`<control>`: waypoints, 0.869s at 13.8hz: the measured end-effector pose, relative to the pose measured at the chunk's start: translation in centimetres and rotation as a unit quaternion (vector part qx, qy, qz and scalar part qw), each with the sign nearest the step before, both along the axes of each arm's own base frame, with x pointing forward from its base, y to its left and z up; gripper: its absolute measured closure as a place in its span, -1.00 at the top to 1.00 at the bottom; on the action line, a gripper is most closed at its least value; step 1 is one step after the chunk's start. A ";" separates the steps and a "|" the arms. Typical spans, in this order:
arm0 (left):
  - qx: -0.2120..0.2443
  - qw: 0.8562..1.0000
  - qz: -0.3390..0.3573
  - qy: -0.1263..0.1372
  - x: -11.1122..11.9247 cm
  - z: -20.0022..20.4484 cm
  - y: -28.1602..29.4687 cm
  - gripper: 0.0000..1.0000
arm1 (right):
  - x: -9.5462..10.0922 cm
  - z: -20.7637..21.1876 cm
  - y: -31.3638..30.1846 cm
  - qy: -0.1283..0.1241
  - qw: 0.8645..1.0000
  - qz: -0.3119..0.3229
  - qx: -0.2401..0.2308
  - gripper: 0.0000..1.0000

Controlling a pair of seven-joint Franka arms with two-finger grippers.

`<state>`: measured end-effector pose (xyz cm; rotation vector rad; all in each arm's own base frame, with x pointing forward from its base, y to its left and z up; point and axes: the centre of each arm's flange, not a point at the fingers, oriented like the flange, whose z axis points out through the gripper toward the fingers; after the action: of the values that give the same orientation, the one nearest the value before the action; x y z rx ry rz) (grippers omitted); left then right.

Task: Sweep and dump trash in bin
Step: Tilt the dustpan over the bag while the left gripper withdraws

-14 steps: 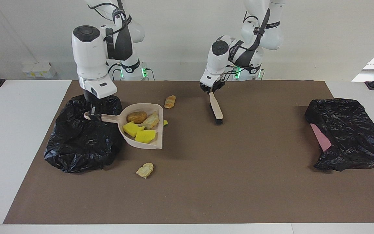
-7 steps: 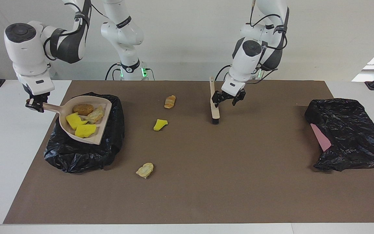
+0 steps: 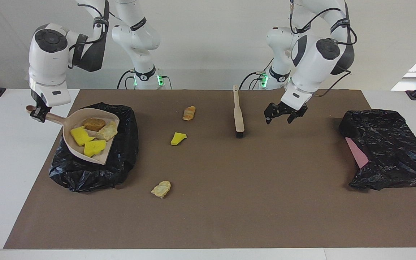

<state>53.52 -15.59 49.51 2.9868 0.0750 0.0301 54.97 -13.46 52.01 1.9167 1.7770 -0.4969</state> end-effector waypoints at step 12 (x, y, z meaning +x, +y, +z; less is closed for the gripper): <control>0.071 0.996 -0.058 -0.011 2.5 8.5 11.2 1.00 | 2.4 0.2 0.5 0.046 0.973 -0.222 -0.033 -0.37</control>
<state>56.02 -4.35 58.02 3.1260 -0.1066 0.0567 57.40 -12.96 52.25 2.2798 1.3561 -0.7977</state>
